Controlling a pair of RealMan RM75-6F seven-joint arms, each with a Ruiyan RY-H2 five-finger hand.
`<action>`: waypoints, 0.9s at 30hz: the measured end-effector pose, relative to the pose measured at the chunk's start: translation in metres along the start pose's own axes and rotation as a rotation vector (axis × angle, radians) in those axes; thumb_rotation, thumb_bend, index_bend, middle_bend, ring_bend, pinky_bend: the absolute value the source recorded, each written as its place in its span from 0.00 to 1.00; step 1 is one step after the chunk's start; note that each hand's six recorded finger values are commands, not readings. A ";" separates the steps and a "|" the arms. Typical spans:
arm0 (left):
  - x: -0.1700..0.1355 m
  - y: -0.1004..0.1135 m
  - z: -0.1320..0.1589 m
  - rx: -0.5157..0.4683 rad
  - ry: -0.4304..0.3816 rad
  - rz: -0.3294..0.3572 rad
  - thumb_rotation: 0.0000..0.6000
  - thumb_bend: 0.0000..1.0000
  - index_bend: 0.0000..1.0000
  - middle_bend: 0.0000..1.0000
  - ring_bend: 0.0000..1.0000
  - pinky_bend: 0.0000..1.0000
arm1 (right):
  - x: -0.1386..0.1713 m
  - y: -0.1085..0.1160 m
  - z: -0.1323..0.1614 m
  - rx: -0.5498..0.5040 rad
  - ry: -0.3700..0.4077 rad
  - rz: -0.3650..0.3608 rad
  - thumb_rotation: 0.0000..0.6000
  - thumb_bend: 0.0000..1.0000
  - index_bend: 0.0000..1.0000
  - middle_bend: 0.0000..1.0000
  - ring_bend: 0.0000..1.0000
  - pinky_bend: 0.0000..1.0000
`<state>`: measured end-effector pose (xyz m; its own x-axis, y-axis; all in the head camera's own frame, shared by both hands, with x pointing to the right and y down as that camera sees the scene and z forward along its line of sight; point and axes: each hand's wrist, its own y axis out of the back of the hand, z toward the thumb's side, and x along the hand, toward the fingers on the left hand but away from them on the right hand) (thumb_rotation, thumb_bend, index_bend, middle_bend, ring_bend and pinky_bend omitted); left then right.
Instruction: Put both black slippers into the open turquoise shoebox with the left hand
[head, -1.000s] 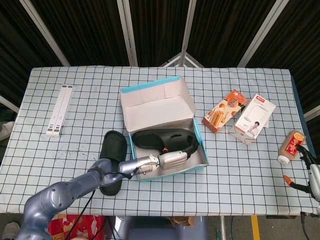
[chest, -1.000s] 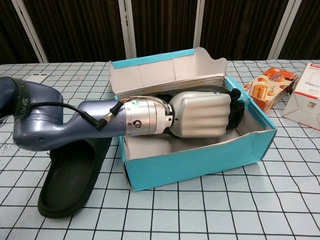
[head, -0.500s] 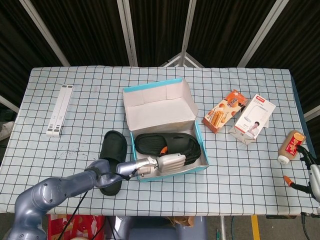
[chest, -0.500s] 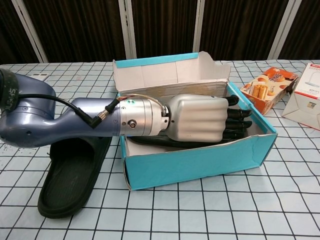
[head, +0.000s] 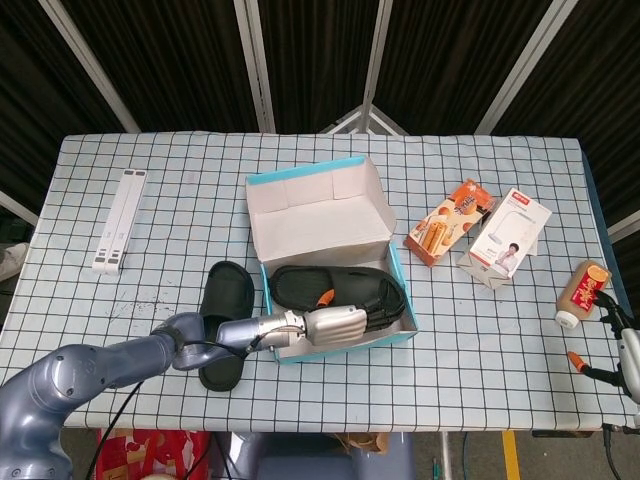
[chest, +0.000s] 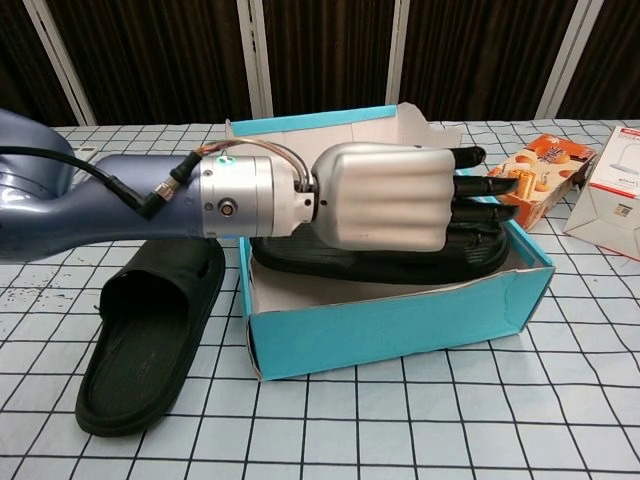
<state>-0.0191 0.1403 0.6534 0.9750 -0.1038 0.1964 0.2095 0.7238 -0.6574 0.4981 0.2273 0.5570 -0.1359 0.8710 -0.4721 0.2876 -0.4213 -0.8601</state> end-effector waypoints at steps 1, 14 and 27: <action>-0.003 0.000 -0.002 0.004 0.000 -0.002 1.00 0.35 0.00 0.00 0.00 0.20 | 0.000 0.000 0.000 0.000 0.001 0.000 1.00 0.23 0.12 0.22 0.31 0.33; -0.021 -0.010 -0.004 0.012 -0.016 -0.079 1.00 0.27 0.00 0.00 0.00 0.20 | 0.000 0.000 0.000 0.003 -0.004 0.002 1.00 0.23 0.12 0.22 0.31 0.33; -0.017 -0.002 -0.017 -0.165 0.133 -0.078 1.00 0.12 0.00 0.00 0.00 0.20 | -0.001 0.000 -0.003 0.001 -0.010 0.003 1.00 0.23 0.12 0.22 0.31 0.33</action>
<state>-0.0348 0.1288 0.6390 0.9542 -0.2523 0.1605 0.2832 0.5901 -0.7560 0.5009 0.2276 0.5579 -0.1449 0.8671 -0.4766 0.2873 -0.4240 -0.8589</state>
